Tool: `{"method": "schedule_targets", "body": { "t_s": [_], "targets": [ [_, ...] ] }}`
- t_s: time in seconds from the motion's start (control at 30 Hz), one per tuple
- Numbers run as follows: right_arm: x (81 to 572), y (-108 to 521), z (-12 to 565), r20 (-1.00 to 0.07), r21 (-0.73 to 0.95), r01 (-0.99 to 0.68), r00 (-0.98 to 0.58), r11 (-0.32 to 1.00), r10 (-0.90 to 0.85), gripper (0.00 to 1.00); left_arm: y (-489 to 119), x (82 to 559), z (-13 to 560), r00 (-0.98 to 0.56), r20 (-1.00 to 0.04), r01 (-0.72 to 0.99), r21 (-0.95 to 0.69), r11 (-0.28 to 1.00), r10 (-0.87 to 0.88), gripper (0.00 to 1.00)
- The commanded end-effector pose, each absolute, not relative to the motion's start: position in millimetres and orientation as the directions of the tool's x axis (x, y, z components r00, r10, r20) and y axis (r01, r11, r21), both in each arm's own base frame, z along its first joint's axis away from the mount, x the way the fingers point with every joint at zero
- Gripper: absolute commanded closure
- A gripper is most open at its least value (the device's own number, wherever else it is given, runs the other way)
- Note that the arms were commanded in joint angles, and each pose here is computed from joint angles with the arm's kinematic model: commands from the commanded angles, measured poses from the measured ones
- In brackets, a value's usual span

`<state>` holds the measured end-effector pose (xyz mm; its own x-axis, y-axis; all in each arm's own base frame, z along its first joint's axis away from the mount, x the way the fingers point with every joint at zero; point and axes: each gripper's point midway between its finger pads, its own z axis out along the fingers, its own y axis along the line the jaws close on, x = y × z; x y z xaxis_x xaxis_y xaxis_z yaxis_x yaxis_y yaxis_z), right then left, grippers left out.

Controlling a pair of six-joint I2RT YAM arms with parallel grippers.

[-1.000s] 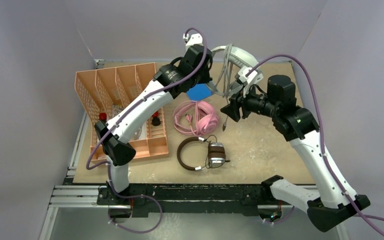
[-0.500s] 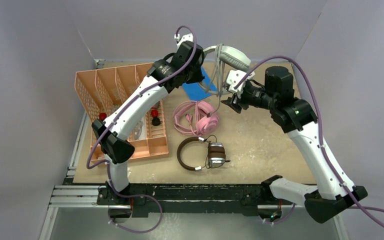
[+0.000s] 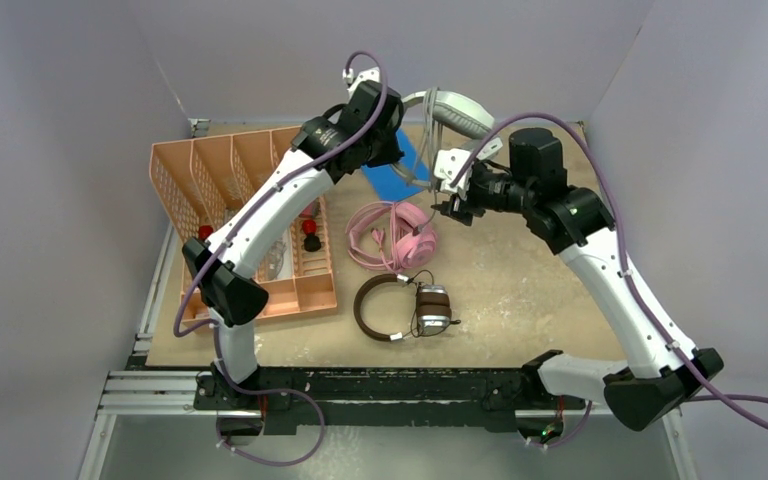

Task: Wrap the headphones
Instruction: Wrap the headphones cable around the headphones.

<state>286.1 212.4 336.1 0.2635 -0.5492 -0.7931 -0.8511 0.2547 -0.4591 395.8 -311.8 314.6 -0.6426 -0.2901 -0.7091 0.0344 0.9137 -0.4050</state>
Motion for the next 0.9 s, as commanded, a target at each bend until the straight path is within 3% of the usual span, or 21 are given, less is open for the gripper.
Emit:
{"method": "schedule_targets", "body": {
  "t_s": [0.0,0.2,0.27,0.37,0.4,0.43,0.47,0.6,0.8,0.87],
  "targets": [
    [298,217,341,-0.756,-0.535,-0.811,0.335,0.236,-0.563,0.39,-321,385,380,-0.581,-0.708,0.12,-0.563,0.818,-0.402,1.0],
    [300,214,342,-0.755,-0.539,-0.797,0.315,0.273,-0.575,0.39,-312,390,375,-0.581,-0.701,0.087,-0.558,0.825,-0.413,1.0],
    [301,208,360,-0.812,-0.487,-0.78,0.238,0.394,-0.532,0.38,-305,393,377,-0.564,-0.699,0.068,-0.569,0.819,-0.439,1.0],
    [291,205,390,-0.941,-0.24,-0.76,0.03,0.604,-0.337,0.36,-298,401,384,-0.544,-0.684,0.076,-0.616,0.784,-0.485,1.0],
    [282,208,390,-0.96,-0.16,-0.773,-0.022,0.614,-0.279,0.27,-295,405,386,-0.537,-0.679,0.075,-0.63,0.773,-0.501,1.0],
    [273,210,387,-0.97,-0.093,-0.783,-0.068,0.615,-0.233,0.08,-291,408,389,-0.529,-0.677,0.075,-0.638,0.766,-0.512,1.0],
    [266,210,381,-0.974,-0.02,-0.778,-0.126,0.628,-0.188,0.02,-288,411,392,-0.521,-0.676,0.074,-0.644,0.762,-0.521,1.0],
    [251,209,354,-0.928,0.256,-0.684,-0.373,0.684,-0.025,0.01,-270,425,401,-0.489,-0.669,0.063,-0.667,0.742,-0.56,1.0],
    [260,214,323,-0.816,0.477,-0.537,-0.565,0.696,0.123,0.02,-246,437,426,-0.419,-0.668,0.075,-0.701,0.709,-0.615,1.0],
    [260,220,316,-0.773,0.556,-0.536,-0.613,0.635,0.159,0.04,-239,439,433,-0.402,-0.671,0.083,-0.705,0.705,-0.623,1.0]
  ]
}}
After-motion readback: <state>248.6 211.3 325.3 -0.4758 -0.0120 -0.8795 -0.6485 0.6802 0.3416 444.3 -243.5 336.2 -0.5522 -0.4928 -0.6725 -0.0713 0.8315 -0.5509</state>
